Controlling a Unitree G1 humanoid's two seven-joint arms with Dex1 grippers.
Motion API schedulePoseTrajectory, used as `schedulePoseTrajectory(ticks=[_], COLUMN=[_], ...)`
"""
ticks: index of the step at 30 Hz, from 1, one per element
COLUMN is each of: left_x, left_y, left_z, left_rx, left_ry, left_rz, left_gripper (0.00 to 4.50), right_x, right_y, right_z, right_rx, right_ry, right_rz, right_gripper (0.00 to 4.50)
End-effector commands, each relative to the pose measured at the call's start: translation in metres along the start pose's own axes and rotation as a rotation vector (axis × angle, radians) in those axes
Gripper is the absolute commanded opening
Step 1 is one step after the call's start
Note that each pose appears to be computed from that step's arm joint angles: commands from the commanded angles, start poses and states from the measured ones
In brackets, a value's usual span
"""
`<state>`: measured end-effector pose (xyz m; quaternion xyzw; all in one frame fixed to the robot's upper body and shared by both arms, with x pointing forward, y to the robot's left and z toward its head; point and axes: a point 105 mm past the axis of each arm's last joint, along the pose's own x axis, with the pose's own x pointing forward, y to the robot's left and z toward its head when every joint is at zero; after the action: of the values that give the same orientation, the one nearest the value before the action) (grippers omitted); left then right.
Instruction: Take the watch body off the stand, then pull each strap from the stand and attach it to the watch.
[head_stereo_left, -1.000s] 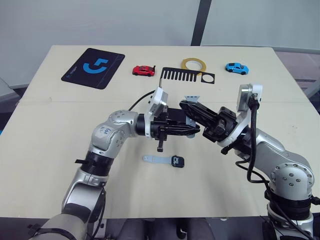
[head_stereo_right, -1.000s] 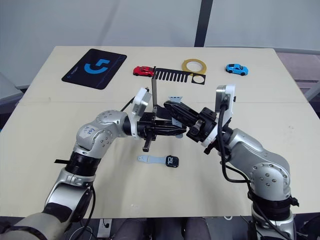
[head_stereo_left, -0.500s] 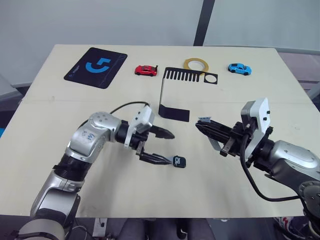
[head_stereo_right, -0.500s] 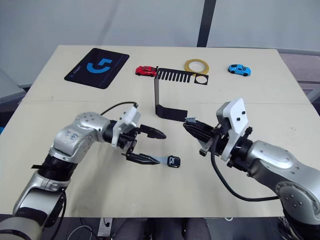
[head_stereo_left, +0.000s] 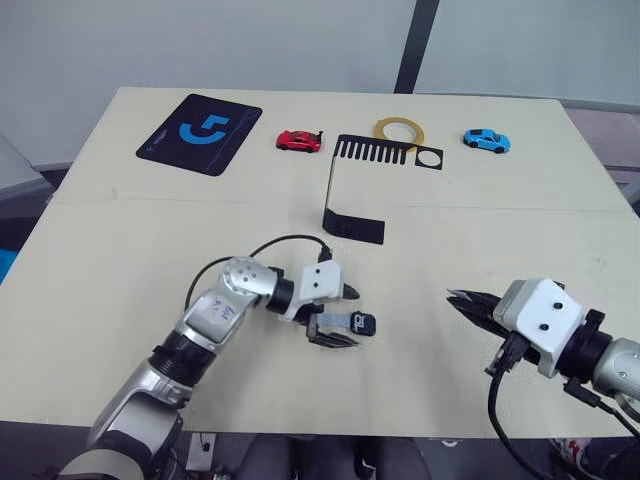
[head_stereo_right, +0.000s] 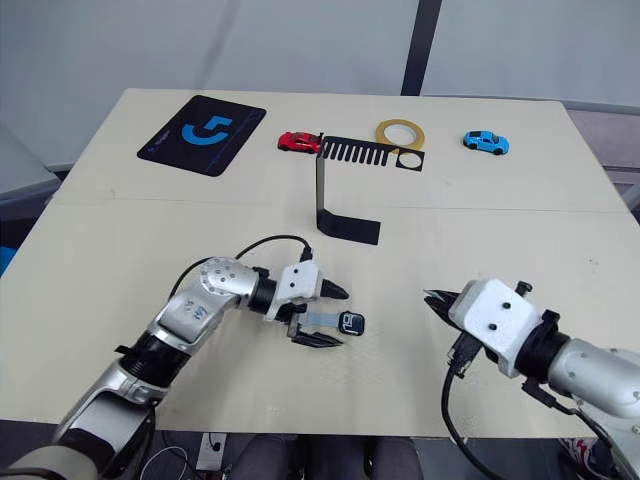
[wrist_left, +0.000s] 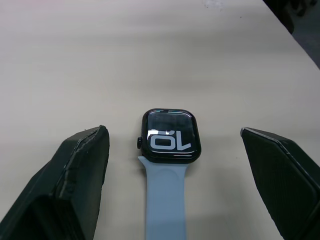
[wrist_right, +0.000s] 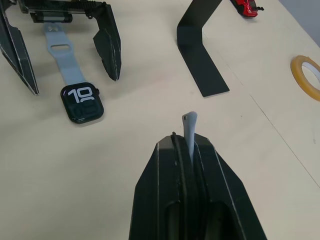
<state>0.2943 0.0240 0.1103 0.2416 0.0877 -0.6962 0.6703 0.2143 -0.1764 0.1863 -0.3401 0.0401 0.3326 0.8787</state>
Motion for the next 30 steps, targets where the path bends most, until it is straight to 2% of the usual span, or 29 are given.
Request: schedulePoseTrajectory(ticks=[1,8,23,30], left_x=[0.006,0.017,0.022,0.024], left_y=[0.0,-0.003,0.001,0.003], left_z=[0.004,0.005,-0.002,-0.002], left_rx=[0.039,0.018,-0.005,-0.003], left_ry=[0.001,0.002,0.048,0.054], left_rz=[0.008,0.012,0.025,0.029], left_gripper=[4.47,4.47,4.47,4.47], right_x=[-0.007,-0.006,-0.003,-0.002], right_y=[0.013,0.016,0.016,0.028], right_z=[0.031,0.028,0.029,0.031], right_rx=[-0.126,-0.126,-0.126,-0.108], right_ry=[-0.096,-0.094,-0.098,-0.119], right_rz=[0.014,0.02,0.024,0.103], right_gripper=[0.0,0.0,0.0,0.0])
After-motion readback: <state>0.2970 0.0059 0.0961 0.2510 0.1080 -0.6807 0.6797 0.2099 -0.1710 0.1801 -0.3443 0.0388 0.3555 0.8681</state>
